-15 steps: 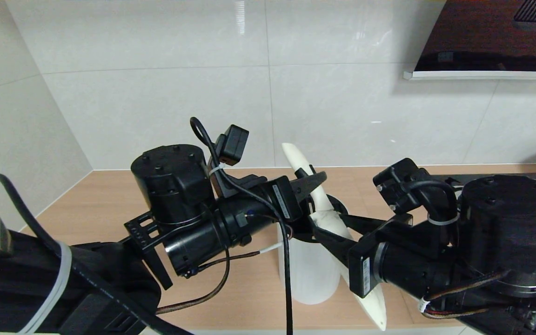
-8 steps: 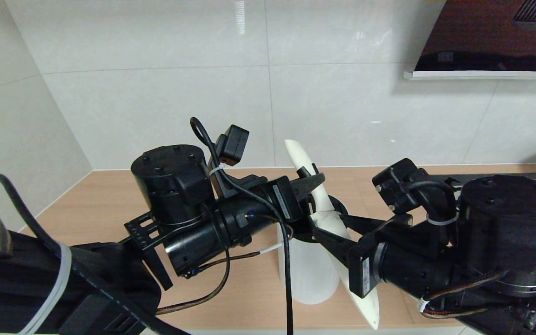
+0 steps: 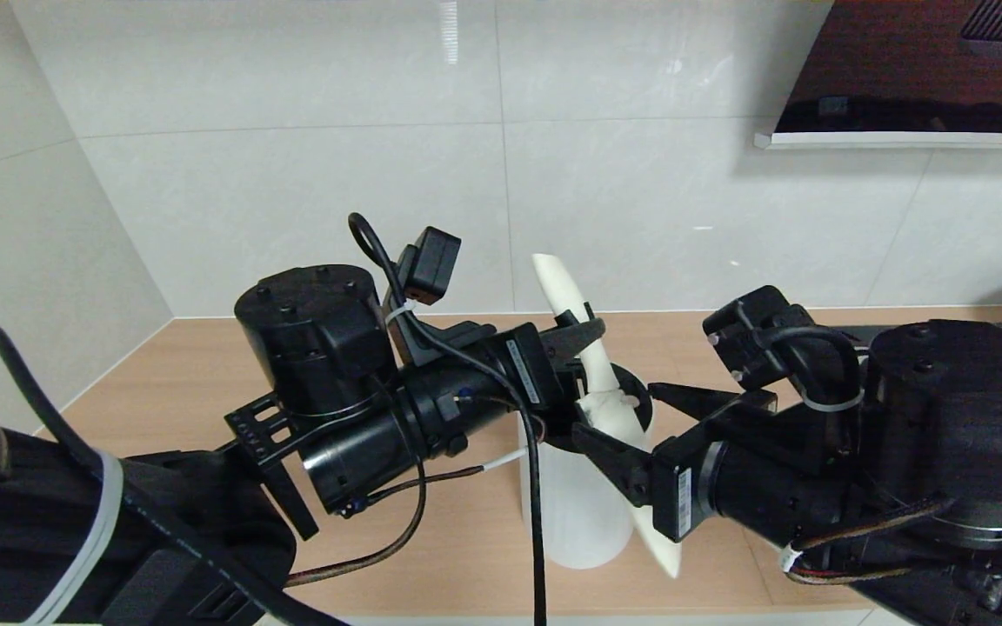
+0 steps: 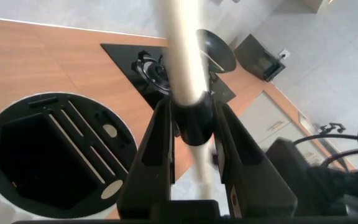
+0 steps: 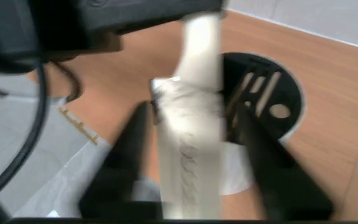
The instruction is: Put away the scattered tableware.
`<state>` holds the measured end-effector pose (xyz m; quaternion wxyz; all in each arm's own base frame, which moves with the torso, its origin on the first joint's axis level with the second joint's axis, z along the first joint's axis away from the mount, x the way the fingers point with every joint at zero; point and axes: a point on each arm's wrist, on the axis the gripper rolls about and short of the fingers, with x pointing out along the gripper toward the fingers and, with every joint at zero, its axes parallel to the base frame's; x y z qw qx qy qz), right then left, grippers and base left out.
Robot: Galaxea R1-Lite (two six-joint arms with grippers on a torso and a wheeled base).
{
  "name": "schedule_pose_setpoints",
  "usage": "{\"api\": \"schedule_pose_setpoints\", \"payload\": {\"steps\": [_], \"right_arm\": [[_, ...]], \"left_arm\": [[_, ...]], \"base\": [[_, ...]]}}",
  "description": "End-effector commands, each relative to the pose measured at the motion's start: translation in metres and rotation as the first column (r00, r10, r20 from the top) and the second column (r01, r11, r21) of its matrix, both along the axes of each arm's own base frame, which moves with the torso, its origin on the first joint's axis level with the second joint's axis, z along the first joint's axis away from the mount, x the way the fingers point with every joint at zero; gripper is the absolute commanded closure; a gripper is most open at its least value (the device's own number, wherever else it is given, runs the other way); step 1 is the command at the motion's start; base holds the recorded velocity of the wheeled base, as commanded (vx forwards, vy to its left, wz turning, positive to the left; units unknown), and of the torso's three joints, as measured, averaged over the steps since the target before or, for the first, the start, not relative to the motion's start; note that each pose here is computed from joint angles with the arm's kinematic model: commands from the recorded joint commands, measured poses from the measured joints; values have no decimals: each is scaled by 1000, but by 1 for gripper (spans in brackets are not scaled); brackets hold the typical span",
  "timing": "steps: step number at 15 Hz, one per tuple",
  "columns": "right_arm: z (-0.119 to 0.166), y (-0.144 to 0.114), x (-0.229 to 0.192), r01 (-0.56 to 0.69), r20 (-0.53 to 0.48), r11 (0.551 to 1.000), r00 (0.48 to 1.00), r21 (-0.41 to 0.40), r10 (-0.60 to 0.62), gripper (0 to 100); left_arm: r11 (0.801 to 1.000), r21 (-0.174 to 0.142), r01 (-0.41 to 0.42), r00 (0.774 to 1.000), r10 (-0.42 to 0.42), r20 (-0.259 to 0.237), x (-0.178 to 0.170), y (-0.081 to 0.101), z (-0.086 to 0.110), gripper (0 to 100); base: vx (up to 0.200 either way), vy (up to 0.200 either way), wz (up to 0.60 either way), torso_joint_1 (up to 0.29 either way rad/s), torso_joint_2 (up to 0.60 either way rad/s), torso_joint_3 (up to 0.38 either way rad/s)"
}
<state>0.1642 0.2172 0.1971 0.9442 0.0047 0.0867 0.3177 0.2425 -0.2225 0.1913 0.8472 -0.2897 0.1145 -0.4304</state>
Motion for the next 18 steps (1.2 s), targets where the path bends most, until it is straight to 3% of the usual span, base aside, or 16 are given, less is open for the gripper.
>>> {"api": "schedule_pose_setpoints", "payload": {"steps": [1, 5, 8, 9, 10, 12, 13, 14, 16, 17, 18], "right_arm": [[1, -1, -1, 0, 7, 1000, 1000, 10, 0, 0], [20, -12, -5, 26, 52, 998, 998, 65, -29, 0], [36, -35, 6, 108, 105, 990, 988, 90, -117, 0], [37, -38, 9, 126, 109, 988, 985, 89, -135, 0], [41, -46, 15, 162, 126, 982, 977, 93, -173, 0], [41, -51, 21, 194, 127, 977, 971, 91, -204, 0], [40, -55, 26, 216, 125, 973, 966, 86, -226, 0], [40, -56, 29, 228, 131, 971, 963, 79, -237, 0], [39, -58, 32, 241, 135, 968, 959, 67, -248, 0], [38, -57, 34, 244, 132, 968, 959, 63, -251, 0], [36, -57, 35, 249, 130, 967, 958, 57, -254, 0]], "left_arm": [[1000, -22, -3, 1000, 3, 24, -3, 4, 10, 100], [996, -73, -42, 994, 48, 93, -6, 25, 36, 100], [992, -110, -69, 984, 86, 155, -11, 41, 57, 100], [991, -107, -75, 981, 93, 171, -12, 44, 59, 100], [991, -62, -119, 958, 131, 254, -10, 53, 63, 100], [986, -27, -162, 924, 161, 348, -7, 58, 65, 100], [980, -9, -198, 879, 181, 441, -5, 61, 65, 100], [977, 4, -212, 853, 184, 488, -5, 60, 63, 100], [968, 59, -243, 826, 175, 536, -2, 59, 55, 100], [958, 110, -266, 809, 159, 566, -1, 58, 48, 100], [954, 136, -266, 807, 143, 572, -3, 57, 43, 100]], "base": [[0, 0, 0, 0, 0, 0], [0, 0, 0, 0, 0, 0], [0, 0, 0, 0, 0, 0], [0, 0, 0, 0, 0, 0], [0, 0, 0, 0, 0, 0], [0, 0, 0, 0, 0, 0], [0, 0, 0, 0, 0, 0], [0, 0, 0, 0, 0, 0], [0, 0, 0, 0, 0, 0], [0, 0, 0, 0, 0, 0], [0, 0, 0, 0, 0, 0]]}}
